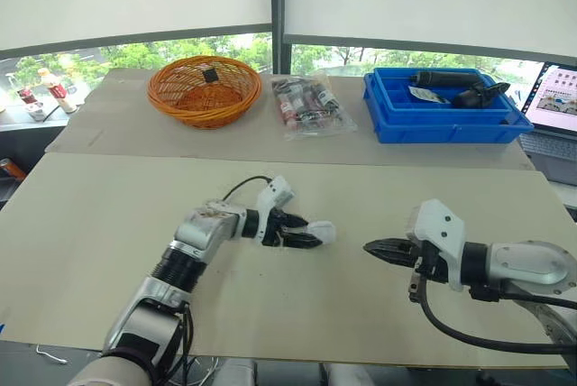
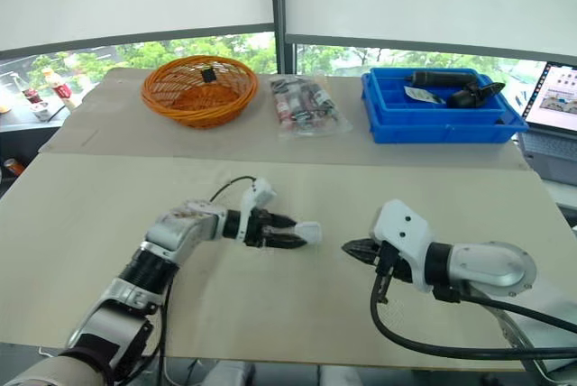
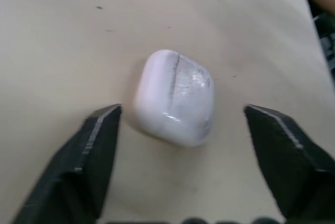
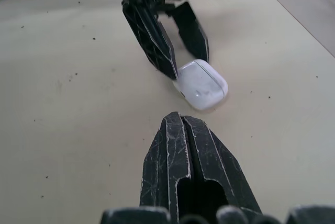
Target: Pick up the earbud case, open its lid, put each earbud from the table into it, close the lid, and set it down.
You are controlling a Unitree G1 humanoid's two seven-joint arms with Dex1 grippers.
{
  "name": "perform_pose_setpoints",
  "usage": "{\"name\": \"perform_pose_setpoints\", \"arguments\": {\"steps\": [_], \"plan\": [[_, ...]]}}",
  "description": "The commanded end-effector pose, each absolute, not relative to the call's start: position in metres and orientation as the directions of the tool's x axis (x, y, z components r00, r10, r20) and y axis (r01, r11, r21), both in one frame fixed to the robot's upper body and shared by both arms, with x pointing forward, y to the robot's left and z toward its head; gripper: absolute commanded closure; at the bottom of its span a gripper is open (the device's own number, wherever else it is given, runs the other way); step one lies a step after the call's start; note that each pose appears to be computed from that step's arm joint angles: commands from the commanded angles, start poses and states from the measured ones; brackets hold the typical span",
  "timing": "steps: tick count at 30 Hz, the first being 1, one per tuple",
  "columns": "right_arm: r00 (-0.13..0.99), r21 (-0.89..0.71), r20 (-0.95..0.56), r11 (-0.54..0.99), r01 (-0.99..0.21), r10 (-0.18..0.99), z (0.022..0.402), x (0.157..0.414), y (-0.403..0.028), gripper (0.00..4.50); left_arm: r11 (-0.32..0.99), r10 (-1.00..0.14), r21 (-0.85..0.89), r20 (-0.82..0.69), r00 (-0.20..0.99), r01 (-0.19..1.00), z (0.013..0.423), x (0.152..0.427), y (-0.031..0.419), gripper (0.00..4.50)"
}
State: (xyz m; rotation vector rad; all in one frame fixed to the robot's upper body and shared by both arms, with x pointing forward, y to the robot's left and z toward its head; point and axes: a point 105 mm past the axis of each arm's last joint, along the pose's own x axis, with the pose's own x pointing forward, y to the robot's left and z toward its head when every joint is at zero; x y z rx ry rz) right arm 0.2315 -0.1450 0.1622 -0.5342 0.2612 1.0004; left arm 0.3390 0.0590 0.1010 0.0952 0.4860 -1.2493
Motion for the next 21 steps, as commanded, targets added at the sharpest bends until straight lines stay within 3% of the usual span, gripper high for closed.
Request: {"name": "perform_pose_setpoints", "arguments": {"steps": [1,6,12,15,18,21], "plan": [[0.542,-0.393,-0.436,0.39,-0.833,0.718,0.173,0.234,-0.149,3.9,0.343,-0.861,-0.041,-0.412,0.297,0.938,0.112,0.342,0.087,0.0],[0.514,-0.456,-0.474,0.3,-0.838,0.715,0.179,0.236,-0.156,2.25,0.296,-0.863,0.17,-0.375,0.339,0.94,0.133,0.328,0.119,0.0],[0.465,-0.542,-0.526,0.14,-0.828,0.712,0.198,0.239,-0.17,0.13,0.164,-0.944,0.26,-0.239,0.228,0.952,0.165,0.27,0.133,0.0],[0.43,-0.533,-0.538,0.102,-0.84,0.725,0.203,0.237,-0.174,0.05,0.153,-0.94,0.288,-0.252,0.228,0.945,0.165,0.251,0.135,0.0],[0.424,-0.531,-0.536,0.099,-0.842,0.73,0.206,0.24,-0.174,0.05,0.239,-0.88,0.302,-0.334,0.337,0.923,0.153,0.251,0.144,0.0],[0.408,-0.518,-0.529,0.098,-0.85,0.744,0.203,0.242,-0.171,0.05,0.267,-0.877,0.304,-0.316,0.361,0.914,0.151,0.254,0.146,0.0]]}}
